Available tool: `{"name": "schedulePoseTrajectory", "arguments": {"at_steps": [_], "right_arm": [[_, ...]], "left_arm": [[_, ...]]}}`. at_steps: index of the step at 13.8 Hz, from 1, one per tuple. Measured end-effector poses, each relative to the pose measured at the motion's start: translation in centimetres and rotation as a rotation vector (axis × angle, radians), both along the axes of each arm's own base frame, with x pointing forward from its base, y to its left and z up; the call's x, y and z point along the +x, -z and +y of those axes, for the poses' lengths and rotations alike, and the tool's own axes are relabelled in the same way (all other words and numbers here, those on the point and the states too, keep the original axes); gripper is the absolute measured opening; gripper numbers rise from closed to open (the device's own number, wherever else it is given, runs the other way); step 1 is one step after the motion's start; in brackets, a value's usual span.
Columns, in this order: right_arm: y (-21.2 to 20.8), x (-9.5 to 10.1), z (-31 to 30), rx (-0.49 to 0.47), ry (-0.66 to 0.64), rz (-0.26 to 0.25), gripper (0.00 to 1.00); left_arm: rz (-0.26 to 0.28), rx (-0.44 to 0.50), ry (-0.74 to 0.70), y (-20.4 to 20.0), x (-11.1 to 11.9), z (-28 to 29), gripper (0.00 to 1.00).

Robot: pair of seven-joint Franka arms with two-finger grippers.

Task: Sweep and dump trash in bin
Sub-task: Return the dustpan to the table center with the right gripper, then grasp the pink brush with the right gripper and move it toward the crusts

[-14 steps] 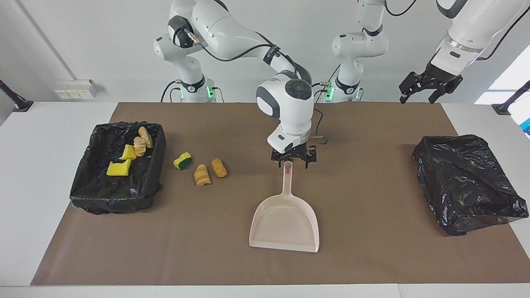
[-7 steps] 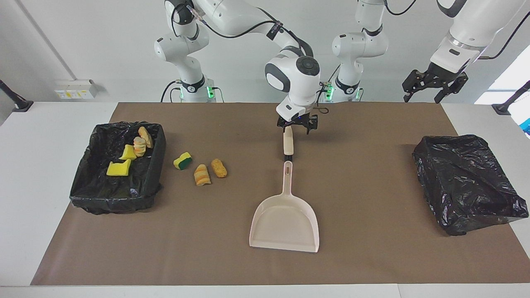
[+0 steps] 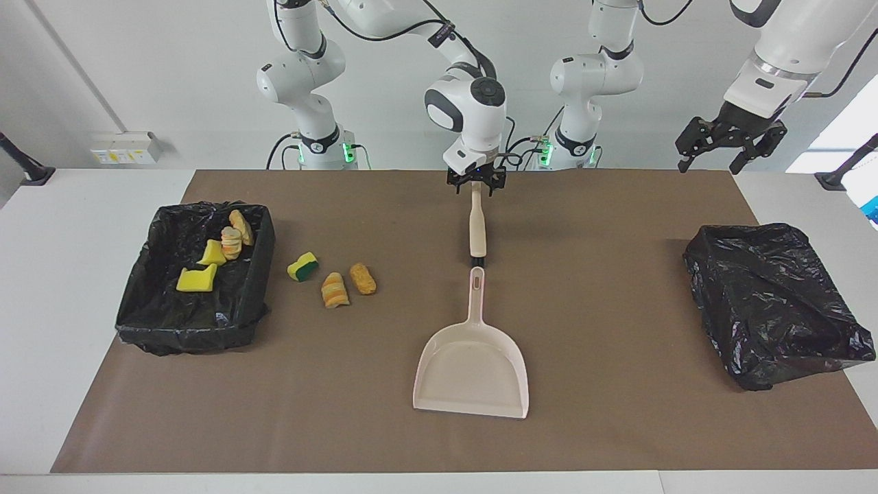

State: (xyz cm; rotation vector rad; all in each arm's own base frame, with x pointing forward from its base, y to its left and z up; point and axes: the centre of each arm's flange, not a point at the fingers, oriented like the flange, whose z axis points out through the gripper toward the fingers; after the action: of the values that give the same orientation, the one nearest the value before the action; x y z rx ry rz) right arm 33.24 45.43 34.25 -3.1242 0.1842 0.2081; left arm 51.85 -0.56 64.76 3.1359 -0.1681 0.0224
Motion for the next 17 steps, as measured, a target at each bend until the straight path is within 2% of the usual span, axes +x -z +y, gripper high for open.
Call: {"name": "schedulePoseTrajectory", "arguments": {"at_steps": [1, 4, 11, 14, 17], "right_arm": [[-0.1, 0.0, 0.0, 0.001, 0.001, -0.001, 0.61], [0.0, 0.1, -0.1, 0.002, 0.003, -0.001, 0.27], [-2.0, 0.9, 0.1, 0.018, 0.011, -0.016, 0.26], [-6.4, 3.7, -4.1, -0.008, 0.034, -0.002, 0.26], [-9.9, 7.5, -12.1, -0.047, 0.015, 0.046, 0.26]], "left_arm": [[0.000, 0.000, 0.000, 0.0, 0.0, 0.0, 1.00], [0.002, 0.000, 0.002, 0.0, 0.0, -0.1, 1.00], [0.014, 0.001, 0.008, 0.2, 0.1, -0.4, 1.00], [0.012, 0.001, 0.009, 0.1, 0.1, -0.5, 1.00], [0.011, 0.001, 0.007, 0.0, 0.1, -0.4, 1.00]]}}
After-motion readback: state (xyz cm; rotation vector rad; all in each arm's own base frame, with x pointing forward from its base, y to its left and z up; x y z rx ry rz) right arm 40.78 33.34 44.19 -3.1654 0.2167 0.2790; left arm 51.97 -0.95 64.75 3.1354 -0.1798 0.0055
